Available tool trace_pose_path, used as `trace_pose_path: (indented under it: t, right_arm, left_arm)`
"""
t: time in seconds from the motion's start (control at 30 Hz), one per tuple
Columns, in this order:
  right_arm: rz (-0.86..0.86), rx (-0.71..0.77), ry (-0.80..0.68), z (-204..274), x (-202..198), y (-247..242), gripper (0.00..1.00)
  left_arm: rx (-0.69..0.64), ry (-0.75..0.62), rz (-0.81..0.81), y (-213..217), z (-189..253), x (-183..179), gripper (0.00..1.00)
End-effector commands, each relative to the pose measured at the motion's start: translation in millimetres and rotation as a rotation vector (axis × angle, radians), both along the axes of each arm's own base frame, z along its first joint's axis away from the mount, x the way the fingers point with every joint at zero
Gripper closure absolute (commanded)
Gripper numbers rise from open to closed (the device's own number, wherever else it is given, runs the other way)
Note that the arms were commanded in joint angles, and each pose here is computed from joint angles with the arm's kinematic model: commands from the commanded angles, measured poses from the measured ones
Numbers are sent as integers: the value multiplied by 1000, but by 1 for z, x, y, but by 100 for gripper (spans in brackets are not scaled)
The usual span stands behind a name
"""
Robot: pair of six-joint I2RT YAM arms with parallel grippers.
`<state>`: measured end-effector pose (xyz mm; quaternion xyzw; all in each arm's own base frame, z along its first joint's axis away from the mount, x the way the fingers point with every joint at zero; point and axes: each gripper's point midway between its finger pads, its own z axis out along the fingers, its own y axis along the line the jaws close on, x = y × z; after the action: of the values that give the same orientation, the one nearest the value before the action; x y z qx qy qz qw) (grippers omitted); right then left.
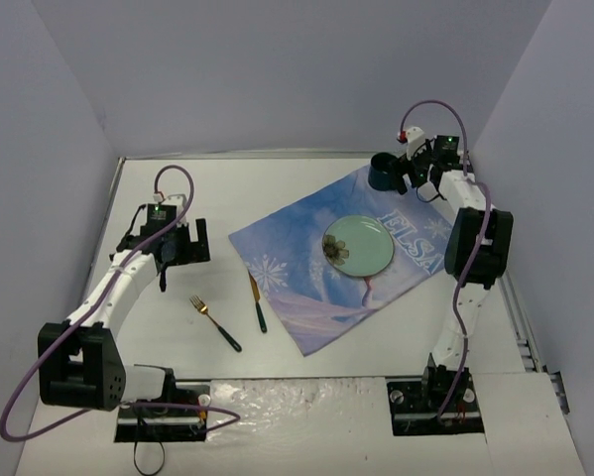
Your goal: Set the dinner table for one person
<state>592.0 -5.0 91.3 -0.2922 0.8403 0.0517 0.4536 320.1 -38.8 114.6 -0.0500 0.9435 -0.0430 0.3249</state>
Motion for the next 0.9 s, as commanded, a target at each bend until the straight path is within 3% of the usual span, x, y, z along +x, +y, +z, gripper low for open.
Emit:
trace_pose_path:
  t: [0.0, 0.33, 0.57, 0.7, 0.87]
  right_arm:
    - [-166, 22, -285, 148, -14, 18, 14]
    - [-197, 168, -227, 162, -103, 152, 6]
    - [-65, 296, -64, 126, -193, 266, 6]
    - [79, 287, 17, 101, -252, 327, 7]
    - [184, 261, 103, 68, -319, 385, 8]
  left_arm:
    - [-7, -108, 100, 10, 37, 7, 3]
    - [55, -102, 269, 38, 53, -24, 3]
    - [-1, -48, 398, 40, 48, -57, 3]
    - [-14, -4, 452, 42, 37, -75, 3]
    - [18, -42, 467, 51, 54, -86, 3]
